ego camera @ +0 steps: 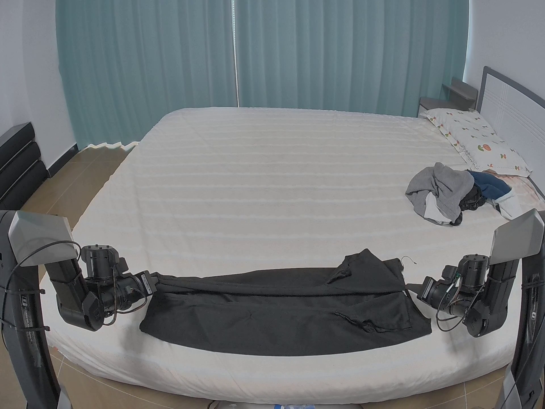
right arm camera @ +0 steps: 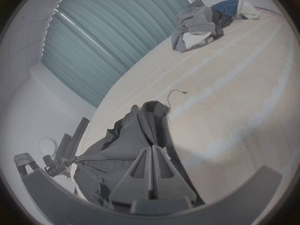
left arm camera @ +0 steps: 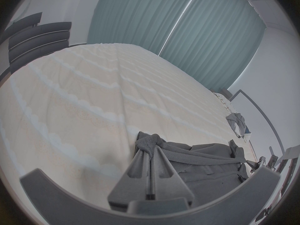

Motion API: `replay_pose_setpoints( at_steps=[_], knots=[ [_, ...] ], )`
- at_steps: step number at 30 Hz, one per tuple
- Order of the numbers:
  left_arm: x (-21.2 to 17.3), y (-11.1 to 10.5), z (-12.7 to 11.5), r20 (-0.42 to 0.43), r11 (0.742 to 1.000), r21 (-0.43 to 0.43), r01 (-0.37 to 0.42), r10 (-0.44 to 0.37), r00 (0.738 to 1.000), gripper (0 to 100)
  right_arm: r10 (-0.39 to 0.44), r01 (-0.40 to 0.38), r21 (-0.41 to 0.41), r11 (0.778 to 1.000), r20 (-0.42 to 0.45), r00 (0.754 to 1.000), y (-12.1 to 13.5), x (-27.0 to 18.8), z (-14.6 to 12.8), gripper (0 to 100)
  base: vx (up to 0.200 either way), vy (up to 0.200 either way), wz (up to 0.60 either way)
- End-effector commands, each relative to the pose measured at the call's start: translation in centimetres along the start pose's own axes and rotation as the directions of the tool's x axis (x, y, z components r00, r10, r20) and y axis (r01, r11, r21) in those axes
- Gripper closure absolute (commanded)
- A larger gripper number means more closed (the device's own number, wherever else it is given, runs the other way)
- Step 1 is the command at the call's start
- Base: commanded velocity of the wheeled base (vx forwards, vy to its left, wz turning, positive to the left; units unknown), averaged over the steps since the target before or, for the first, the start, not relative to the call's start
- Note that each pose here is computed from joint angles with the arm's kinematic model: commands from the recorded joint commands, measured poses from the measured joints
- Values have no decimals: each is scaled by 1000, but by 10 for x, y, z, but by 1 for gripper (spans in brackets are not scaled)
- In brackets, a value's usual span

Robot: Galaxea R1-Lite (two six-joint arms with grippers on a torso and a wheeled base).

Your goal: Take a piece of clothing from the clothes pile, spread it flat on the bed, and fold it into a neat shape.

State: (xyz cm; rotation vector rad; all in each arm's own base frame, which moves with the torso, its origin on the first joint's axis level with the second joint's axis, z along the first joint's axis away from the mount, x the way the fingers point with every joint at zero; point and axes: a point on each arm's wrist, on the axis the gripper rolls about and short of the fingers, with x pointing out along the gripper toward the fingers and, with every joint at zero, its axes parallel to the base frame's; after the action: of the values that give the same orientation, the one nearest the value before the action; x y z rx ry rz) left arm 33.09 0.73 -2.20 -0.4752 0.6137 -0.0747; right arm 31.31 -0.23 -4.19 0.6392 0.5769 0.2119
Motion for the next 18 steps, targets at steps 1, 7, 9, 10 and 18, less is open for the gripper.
replay_pose_setpoints(
  at_steps=[1, 7, 9, 10, 18],
  knots=[
    [-2, 2, -6, -20, 1000, -3, -9, 9, 1000, 100, -18, 19, 19, 1000, -32, 999, -8, 1, -9, 100, 0, 0, 0],
    [-3, 3, -8, -21, 1000, -4, -10, 10, 1000, 100, -18, 19, 19, 1000, -40, 999, -7, -1, -12, 100, 0, 0, 0],
    [-4, 4, -8, -19, 1000, -6, -13, 12, 1000, 100, -14, 15, 16, 1000, -34, 999, -7, 0, -11, 100, 0, 0, 0],
    [-4, 4, -9, -23, 1000, -7, -14, 14, 1000, 100, -13, 13, 15, 1000, -34, 999, -7, 0, -12, 100, 0, 0, 0],
    [-7, 3, -10, -29, 1000, -7, -14, 13, 999, 0, 3, -3, 17, 1000, -18, 1000, -4, -1, -9, 0, 0, 0, 0]
  ],
)
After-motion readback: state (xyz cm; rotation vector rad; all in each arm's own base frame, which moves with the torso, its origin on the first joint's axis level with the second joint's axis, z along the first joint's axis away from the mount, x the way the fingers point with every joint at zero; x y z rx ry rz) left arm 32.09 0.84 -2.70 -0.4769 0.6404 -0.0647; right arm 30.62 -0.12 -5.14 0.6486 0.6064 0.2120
